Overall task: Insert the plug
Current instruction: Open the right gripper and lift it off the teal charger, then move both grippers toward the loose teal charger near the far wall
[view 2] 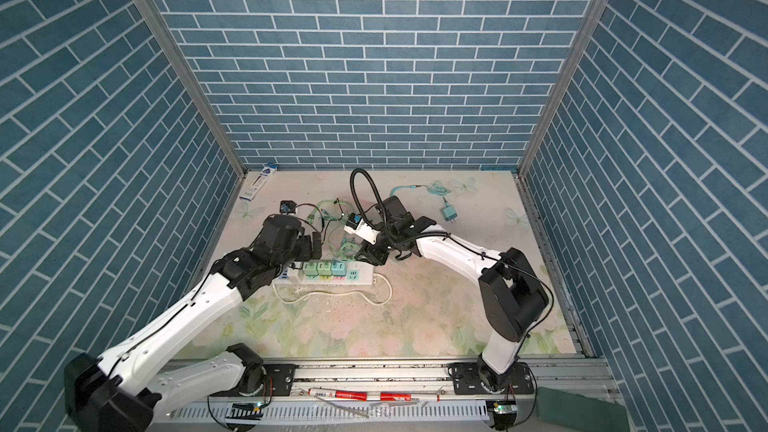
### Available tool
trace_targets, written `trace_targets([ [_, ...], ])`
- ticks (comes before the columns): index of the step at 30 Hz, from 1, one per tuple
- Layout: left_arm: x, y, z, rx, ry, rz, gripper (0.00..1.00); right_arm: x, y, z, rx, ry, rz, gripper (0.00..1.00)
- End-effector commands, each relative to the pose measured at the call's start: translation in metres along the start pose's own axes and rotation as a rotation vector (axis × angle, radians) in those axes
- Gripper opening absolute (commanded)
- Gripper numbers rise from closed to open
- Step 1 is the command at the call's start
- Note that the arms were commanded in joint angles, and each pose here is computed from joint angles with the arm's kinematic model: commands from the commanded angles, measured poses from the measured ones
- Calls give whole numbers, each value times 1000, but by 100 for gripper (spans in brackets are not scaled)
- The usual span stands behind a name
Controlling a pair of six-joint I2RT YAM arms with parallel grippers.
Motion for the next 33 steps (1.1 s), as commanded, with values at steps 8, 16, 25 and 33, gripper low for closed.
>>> trace_targets([
  [8,-49,-47,45,189,-8,-46,100,20,-33,-54,143,-188,154,51],
  [16,-75,-121,90,331,49,31,100,41,-146,-119,565,-294,591,51],
  [25,-87,-189,141,436,128,31,100,78,-250,-159,750,-376,1036,50],
  [33,-75,-189,135,439,141,10,100,76,-325,-165,706,-472,1195,51],
])
Point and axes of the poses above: each gripper's point midway between its finger pads, its own z axis out along the fingers, its own y axis along the line the jaws close on, x = y × z, the point moved 5 cm from there along -z, back along the fingers, and after that the axes turned 15 degrees about z, right-handed, at the moved point
